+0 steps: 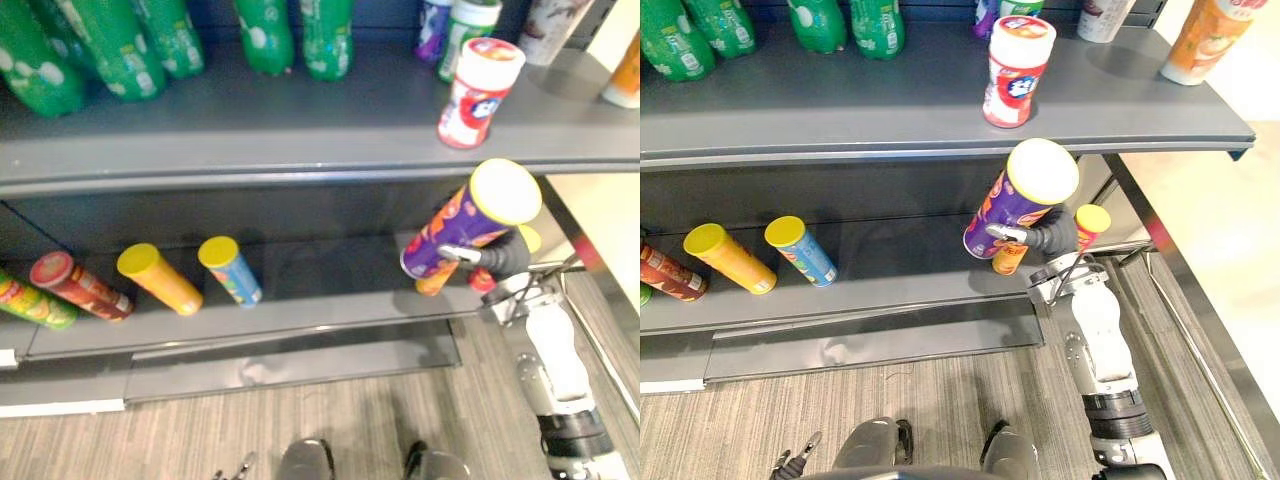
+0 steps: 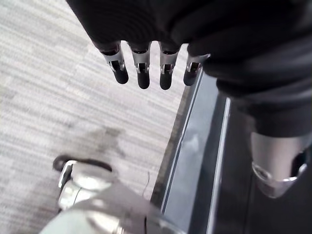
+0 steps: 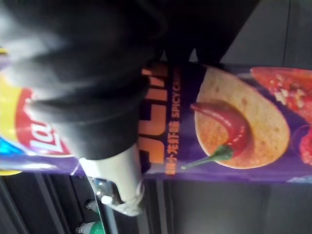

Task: Put the gum and the chips on the shelf.

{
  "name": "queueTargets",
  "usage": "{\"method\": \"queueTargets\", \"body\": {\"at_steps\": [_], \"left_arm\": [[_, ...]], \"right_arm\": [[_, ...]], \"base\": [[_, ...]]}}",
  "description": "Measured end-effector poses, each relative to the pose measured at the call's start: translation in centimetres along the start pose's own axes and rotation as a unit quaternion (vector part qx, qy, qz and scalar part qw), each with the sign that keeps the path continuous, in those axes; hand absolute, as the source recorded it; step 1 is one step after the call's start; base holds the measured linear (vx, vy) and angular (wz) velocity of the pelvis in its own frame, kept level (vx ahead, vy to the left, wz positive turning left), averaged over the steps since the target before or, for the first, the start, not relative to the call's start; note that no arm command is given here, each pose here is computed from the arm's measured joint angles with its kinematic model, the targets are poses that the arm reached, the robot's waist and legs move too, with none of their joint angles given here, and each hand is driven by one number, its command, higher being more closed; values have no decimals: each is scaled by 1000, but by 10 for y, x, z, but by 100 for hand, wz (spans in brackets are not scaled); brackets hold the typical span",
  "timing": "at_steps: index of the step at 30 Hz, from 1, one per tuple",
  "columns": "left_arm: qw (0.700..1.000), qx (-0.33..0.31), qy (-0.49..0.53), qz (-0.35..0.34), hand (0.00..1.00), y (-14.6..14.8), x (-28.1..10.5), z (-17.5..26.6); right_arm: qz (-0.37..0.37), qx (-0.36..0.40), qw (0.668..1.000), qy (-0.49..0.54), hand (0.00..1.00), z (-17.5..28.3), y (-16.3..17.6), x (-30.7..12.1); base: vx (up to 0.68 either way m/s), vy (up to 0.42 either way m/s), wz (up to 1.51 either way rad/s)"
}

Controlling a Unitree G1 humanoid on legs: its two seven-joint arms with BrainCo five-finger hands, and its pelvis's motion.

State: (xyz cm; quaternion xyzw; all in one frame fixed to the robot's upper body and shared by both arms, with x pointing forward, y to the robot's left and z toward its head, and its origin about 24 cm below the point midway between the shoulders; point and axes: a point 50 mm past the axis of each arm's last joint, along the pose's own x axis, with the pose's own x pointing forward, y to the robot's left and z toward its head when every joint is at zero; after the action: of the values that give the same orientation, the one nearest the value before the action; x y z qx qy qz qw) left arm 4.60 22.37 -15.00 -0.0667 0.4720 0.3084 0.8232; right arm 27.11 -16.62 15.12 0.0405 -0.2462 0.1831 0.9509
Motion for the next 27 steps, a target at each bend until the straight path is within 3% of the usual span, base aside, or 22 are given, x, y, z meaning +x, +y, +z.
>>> {"method": "queueTargets", "body": {"at_steps": [17, 27], "left_arm": [[999, 5, -32, -20, 0, 2, -4, -1], [997, 43, -57, -43, 0, -5, -2, 11]], "right_arm": [[-71, 8, 997, 14, 100, -4, -16, -24], [-50, 6, 997, 59, 100, -23, -12, -16]], "base": [[-8, -74, 31], [40, 61, 2]]}}
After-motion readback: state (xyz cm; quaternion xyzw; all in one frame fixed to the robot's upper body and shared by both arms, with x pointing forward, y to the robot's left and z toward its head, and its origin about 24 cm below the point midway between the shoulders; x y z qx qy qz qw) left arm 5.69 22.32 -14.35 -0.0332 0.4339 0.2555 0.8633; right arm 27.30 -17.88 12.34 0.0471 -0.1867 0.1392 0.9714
